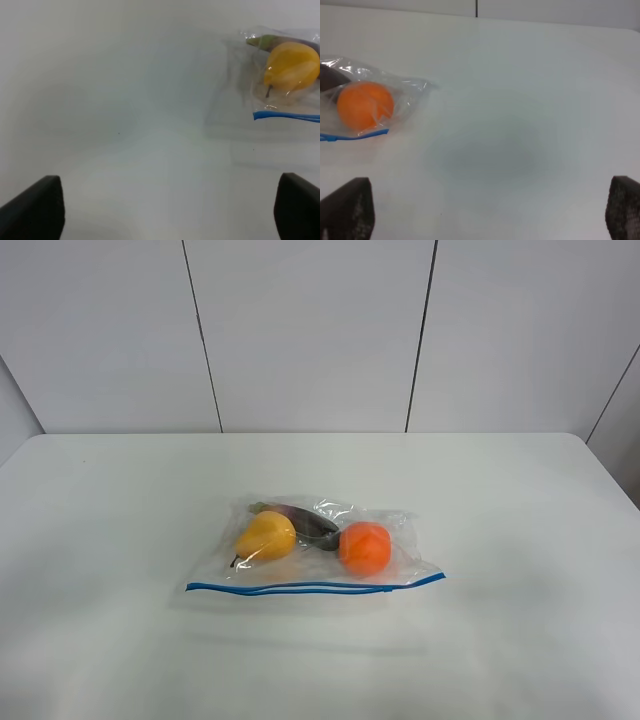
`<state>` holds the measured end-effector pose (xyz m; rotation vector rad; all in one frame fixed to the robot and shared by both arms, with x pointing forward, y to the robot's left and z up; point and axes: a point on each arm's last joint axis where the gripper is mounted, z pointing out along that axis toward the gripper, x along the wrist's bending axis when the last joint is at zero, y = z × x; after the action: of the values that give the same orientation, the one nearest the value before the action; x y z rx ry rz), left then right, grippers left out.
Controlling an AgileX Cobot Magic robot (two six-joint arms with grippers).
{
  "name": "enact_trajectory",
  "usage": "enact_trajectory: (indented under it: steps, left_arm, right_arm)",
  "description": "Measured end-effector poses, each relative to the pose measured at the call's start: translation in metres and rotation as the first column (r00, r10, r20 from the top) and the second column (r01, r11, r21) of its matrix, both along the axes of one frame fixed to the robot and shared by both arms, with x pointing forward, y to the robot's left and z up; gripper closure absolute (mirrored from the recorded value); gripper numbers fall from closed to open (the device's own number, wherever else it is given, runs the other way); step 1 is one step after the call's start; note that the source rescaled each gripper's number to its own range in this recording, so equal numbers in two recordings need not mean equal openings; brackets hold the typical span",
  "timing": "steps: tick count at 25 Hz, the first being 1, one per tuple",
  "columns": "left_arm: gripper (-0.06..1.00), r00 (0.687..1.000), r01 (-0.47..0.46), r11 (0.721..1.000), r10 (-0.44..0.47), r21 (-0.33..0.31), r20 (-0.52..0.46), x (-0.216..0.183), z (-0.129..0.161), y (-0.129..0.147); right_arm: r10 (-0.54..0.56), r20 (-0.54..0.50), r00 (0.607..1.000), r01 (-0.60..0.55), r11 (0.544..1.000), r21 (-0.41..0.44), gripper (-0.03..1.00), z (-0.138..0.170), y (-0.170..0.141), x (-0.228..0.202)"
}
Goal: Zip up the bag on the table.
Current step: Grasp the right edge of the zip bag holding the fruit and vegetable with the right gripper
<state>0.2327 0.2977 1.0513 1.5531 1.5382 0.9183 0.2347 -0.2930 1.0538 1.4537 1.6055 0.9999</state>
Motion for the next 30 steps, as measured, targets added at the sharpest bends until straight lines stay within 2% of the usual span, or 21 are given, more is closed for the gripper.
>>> enact_trajectory:
  steps: [8, 13, 17, 21, 22, 27, 30]
  left_arm:
    - [-0.02, 1.0, 0.0, 1.0, 0.0, 0.0, 0.0, 0.0, 0.0, 0.0]
    - [-0.02, 1.0, 0.0, 1.0, 0.0, 0.0, 0.0, 0.0, 0.0, 0.0]
    - [-0.02, 1.0, 0.0, 1.0, 0.0, 0.0, 0.0, 0.0, 0.0, 0.0]
    - [-0.02, 1.0, 0.0, 1.0, 0.0, 0.0, 0.0, 0.0, 0.0, 0.0]
    - [-0.02, 1.0, 0.0, 1.0, 0.0, 0.0, 0.0, 0.0, 0.0, 0.0]
    - [-0.02, 1.0, 0.0, 1.0, 0.0, 0.0, 0.0, 0.0, 0.0, 0.0]
    - [-0.02, 1.0, 0.0, 1.0, 0.0, 0.0, 0.0, 0.0, 0.0, 0.0]
  right_arm:
    - [0.0, -0.023, 1.0, 0.0, 1.0, 0.0, -0.03, 0.002, 0.0, 0.004]
    - [0.005, -0.149, 0.989, -0.003, 1.0, 0.01, -0.03, 0.032, 0.001, 0.039]
    - [0.046, -0.287, 0.957, -0.023, 0.996, 0.084, -0.03, 0.058, 0.007, 0.091]
    - [0.125, -0.467, 0.876, -0.017, 0.973, 0.23, -0.03, 0.056, 0.019, 0.159]
    - [0.148, -0.515, 0.844, -0.007, 0.964, 0.267, -0.03, 0.049, 0.022, 0.176]
    - [0.265, -0.714, 0.648, 0.036, 0.926, 0.376, -0.03, -0.009, 0.034, 0.243]
    - [0.33, -0.773, 0.542, 0.056, 0.903, 0.425, -0.03, -0.044, 0.039, 0.263]
